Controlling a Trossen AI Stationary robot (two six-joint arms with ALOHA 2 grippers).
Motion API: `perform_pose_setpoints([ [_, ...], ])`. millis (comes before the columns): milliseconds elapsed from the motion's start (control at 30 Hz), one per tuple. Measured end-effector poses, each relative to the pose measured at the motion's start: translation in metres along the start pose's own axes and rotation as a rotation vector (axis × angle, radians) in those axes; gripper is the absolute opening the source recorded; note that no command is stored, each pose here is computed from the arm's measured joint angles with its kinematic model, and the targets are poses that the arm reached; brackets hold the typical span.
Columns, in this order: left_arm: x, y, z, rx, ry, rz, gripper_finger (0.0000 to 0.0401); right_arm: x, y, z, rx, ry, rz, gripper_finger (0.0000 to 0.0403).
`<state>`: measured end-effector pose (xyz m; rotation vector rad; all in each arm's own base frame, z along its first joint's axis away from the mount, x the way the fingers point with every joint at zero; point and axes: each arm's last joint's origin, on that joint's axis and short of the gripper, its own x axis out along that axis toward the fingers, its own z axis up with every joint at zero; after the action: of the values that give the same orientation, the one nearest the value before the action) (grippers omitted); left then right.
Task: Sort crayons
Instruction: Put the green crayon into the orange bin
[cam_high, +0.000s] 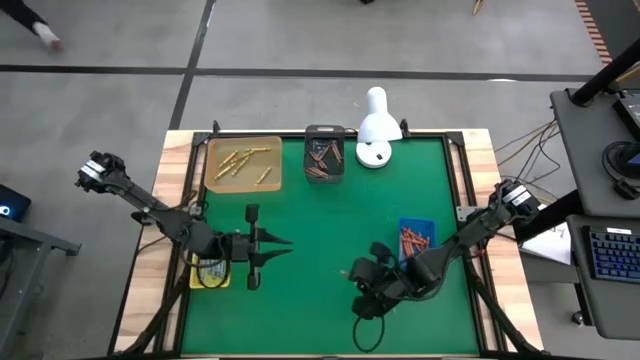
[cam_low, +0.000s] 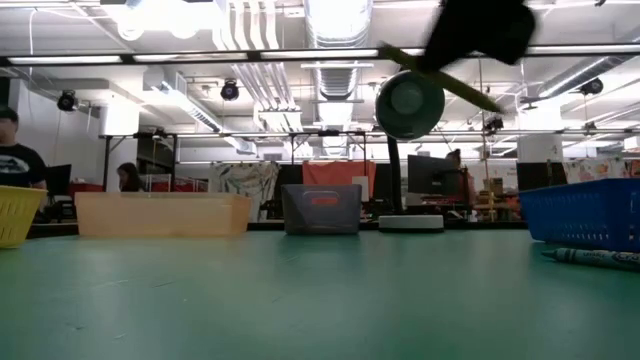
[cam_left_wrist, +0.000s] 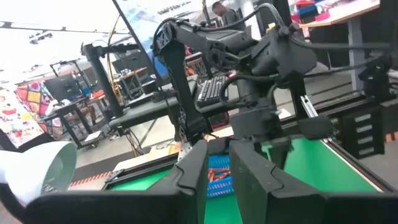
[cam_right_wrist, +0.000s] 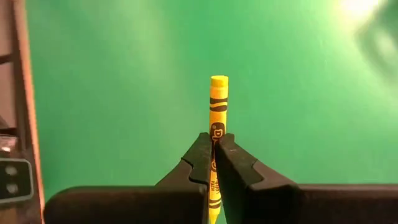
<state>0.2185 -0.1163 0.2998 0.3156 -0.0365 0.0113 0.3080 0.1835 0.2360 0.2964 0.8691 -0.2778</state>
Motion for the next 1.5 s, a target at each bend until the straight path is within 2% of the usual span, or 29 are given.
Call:
perform_pose_setpoints([
  [200,0.008,-0.006,-0.007,-0.009,0.014,-0.012,0.0078,0.005,0.008,0.031,-0.228,-0.251,0.094,0.0009],
  [333,0.013,-0.017,-0.013,-0.008,-0.007,-0.172,0.0098,0.002,0.014,0.051,-0.336,-0.429,0.153,0.0009],
  [433,0.016,-0.024,-0.017,0.003,-0.014,-0.271,0.0109,-0.001,0.017,0.059,-0.417,-0.507,0.201,0.0009],
  [633,0.022,-0.029,-0.023,-0.038,-0.01,-0.267,0.0118,-0.005,0.022,0.065,-0.512,-0.646,0.252,0.0009],
  [1167,0.037,-0.042,-0.03,-0.035,-0.105,-0.269,0.0115,-0.003,0.016,0.072,-0.53,-0.676,0.25,0.0009],
  [1267,0.037,-0.041,-0.029,-0.031,-0.107,-0.256,0.0092,-0.002,0.016,0.072,-0.531,-0.673,0.249,0.0009],
  [1433,0.037,-0.04,-0.03,-0.03,-0.103,-0.246,0.0022,-0.001,0.016,0.071,-0.526,-0.669,0.25,0.0009],
  [1500,0.038,-0.039,-0.03,-0.029,-0.101,-0.245,0.0008,-0.001,0.016,0.071,-0.521,-0.668,0.252,0.0009],
])
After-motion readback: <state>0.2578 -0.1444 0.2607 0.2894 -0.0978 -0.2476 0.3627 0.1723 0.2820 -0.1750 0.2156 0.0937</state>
